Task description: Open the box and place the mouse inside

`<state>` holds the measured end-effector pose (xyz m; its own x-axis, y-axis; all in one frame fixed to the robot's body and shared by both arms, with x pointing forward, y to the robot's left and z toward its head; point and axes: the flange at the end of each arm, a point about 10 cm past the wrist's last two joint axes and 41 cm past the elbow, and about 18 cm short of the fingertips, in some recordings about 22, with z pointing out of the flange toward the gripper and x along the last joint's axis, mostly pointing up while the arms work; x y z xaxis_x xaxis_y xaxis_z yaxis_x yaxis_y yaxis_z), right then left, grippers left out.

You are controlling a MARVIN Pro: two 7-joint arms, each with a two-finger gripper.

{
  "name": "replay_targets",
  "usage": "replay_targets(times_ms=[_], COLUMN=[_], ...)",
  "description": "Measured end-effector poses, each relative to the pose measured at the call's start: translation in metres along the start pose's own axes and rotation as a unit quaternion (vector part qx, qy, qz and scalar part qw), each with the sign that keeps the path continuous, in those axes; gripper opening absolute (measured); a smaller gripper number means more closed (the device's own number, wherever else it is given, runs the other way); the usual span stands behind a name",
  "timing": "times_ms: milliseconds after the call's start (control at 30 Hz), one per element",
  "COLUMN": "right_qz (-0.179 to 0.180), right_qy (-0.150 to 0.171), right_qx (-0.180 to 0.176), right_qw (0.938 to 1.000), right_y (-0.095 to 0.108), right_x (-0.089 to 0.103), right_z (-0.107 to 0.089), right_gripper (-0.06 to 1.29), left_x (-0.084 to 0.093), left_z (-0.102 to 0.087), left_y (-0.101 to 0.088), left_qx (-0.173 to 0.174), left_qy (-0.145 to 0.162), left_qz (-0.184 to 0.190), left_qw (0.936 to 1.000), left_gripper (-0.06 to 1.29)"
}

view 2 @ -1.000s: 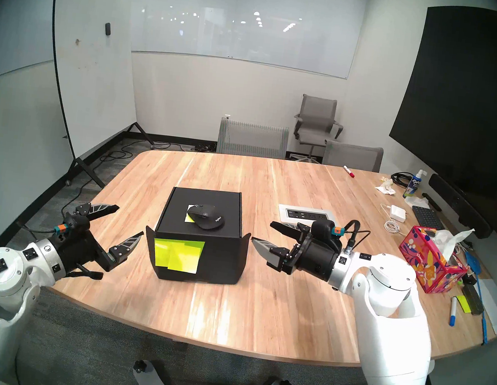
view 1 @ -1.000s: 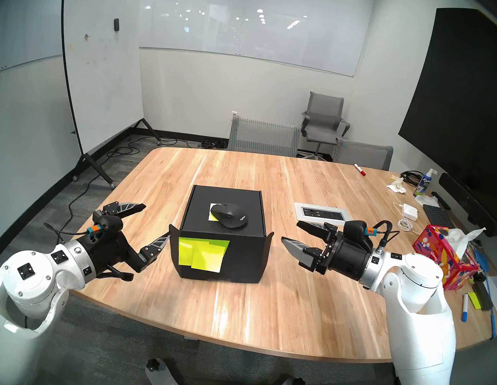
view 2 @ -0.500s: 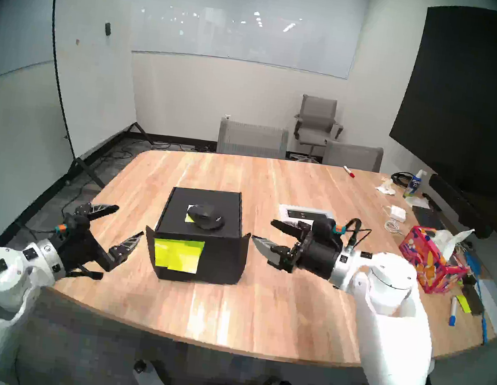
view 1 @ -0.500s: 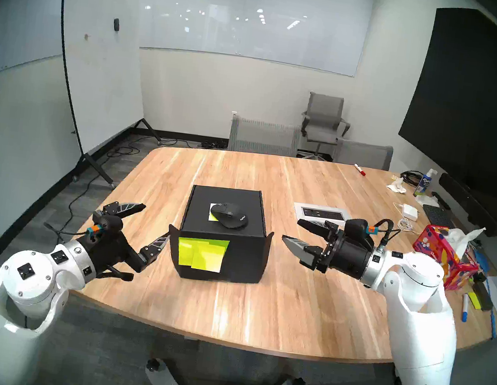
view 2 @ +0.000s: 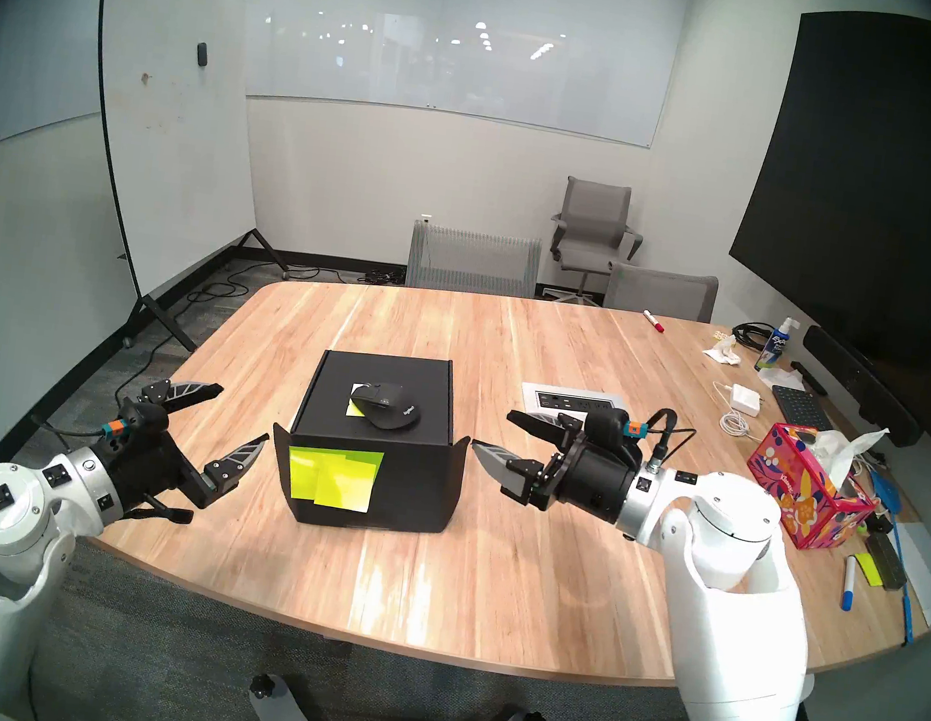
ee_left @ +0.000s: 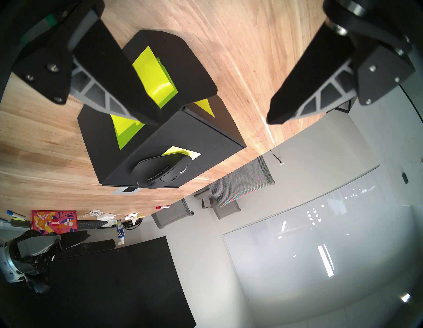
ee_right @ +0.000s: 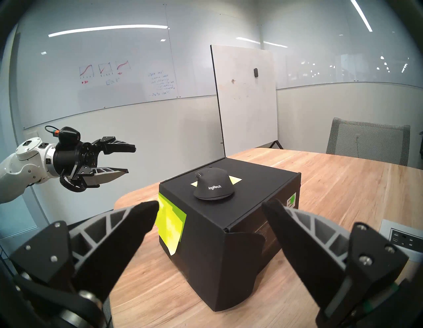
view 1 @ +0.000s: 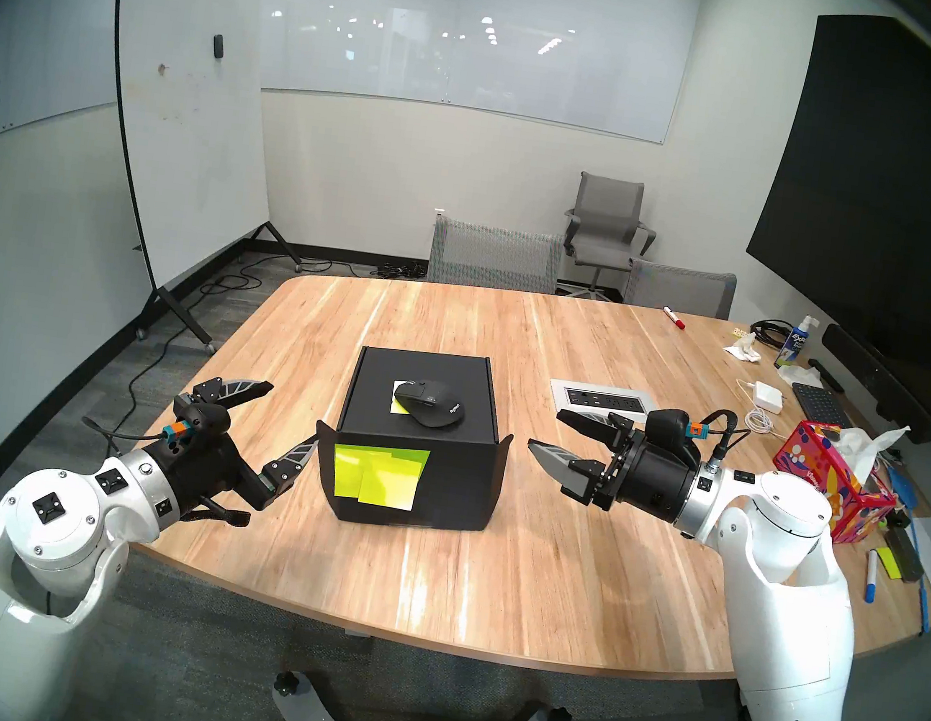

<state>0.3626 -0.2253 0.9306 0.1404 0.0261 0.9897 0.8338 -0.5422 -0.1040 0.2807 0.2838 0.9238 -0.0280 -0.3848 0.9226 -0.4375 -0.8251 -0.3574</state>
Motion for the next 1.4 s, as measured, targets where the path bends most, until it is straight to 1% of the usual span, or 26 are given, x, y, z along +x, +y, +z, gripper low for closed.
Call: replay_targets(times_ms=[633, 833, 967, 1067, 1400], right_qz=[-0.001, -0.005, -0.008, -0.008, -0.008], right_qy=[0.0, -0.006, -0.011, -0.018, -0.029], right_qx=[0.001, 0.008, 0.015, 0.025, 0.06], right_qw=[1.0, 0.9999, 0.9998, 0.9995, 0.9977], right_y=[0.0, 0.001, 0.004, 0.009, 0.022], right_x=[0.0, 0.0, -0.002, -0.008, -0.019], right_z=[0.0, -0.003, -0.005, -0.007, -0.004], right_gripper=[1.23, 1.23, 1.23, 1.23, 1.23], left_x=[0.0, 0.0, 0.0, 0.0, 0.0], left_z=[0.0, 0.0, 0.0, 0.0, 0.0], left_y=[0.0, 0.0, 0.0, 0.0, 0.0], left_qx=[0.0, 0.0, 0.0, 0.0, 0.0], left_qy=[0.0, 0.0, 0.0, 0.0, 0.0], left_qz=[0.0, 0.0, 0.0, 0.0, 0.0], left_qw=[1.0, 1.0, 1.0, 1.0, 1.0], left_gripper=[1.27, 1.27, 1.27, 1.27, 1.27])
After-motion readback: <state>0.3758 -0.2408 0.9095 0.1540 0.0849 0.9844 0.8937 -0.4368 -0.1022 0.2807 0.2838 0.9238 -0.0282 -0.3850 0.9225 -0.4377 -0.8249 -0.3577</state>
